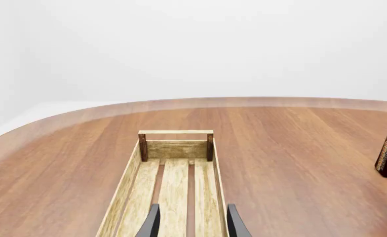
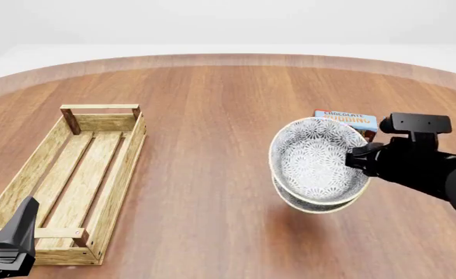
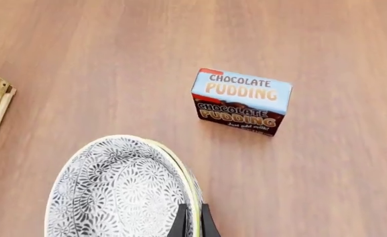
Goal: Stack the left bowl on the right bowl and place them in the tray.
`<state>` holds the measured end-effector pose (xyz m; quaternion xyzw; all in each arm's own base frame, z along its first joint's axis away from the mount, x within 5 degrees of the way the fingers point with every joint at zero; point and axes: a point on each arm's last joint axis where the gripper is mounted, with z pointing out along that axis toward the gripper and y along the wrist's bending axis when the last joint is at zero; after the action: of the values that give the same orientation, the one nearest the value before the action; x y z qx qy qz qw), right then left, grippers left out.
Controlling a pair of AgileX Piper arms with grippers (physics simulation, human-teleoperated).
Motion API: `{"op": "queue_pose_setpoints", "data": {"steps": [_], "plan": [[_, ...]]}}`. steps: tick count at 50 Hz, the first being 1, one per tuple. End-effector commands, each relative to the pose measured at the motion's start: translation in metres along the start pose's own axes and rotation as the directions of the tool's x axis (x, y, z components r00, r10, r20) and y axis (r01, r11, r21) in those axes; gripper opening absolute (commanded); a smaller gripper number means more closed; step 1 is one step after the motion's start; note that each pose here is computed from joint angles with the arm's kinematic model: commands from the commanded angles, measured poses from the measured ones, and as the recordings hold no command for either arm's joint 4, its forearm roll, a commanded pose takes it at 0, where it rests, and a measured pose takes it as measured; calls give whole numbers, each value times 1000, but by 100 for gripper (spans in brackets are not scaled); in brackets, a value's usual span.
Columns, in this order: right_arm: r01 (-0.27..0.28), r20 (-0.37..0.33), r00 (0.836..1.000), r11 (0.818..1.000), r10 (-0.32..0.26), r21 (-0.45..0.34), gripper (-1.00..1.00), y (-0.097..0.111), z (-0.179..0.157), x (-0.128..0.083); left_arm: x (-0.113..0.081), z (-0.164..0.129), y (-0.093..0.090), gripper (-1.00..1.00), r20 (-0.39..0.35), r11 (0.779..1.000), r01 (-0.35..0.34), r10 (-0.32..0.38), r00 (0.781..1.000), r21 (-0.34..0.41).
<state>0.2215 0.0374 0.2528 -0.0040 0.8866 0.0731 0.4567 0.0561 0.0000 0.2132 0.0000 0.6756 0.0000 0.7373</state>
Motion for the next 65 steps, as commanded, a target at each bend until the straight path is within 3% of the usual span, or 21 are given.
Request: {"op": "queue_pose_setpoints", "data": {"steps": [1,5,25,31,65], "plan": [[-22,108,994,999,26,-38,-100,10,-40,-42,0,0,0,100,0,1000,0,0,1000,0],[-8,140,990,999,15,-47,-100,15,-51,-63,0,0,0,100,0,1000,0,0,1000,0],[33,209,978,996,-15,-85,-100,33,-63,-117,0,0,0,100,0,1000,0,0,1000,0],[58,230,973,990,-28,-126,-100,48,-61,-134,0,0,0,100,0,1000,0,0,1000,0],[123,257,965,963,-59,-242,-100,110,-8,-185,0,0,0,100,0,1000,0,0,1000,0]]}}
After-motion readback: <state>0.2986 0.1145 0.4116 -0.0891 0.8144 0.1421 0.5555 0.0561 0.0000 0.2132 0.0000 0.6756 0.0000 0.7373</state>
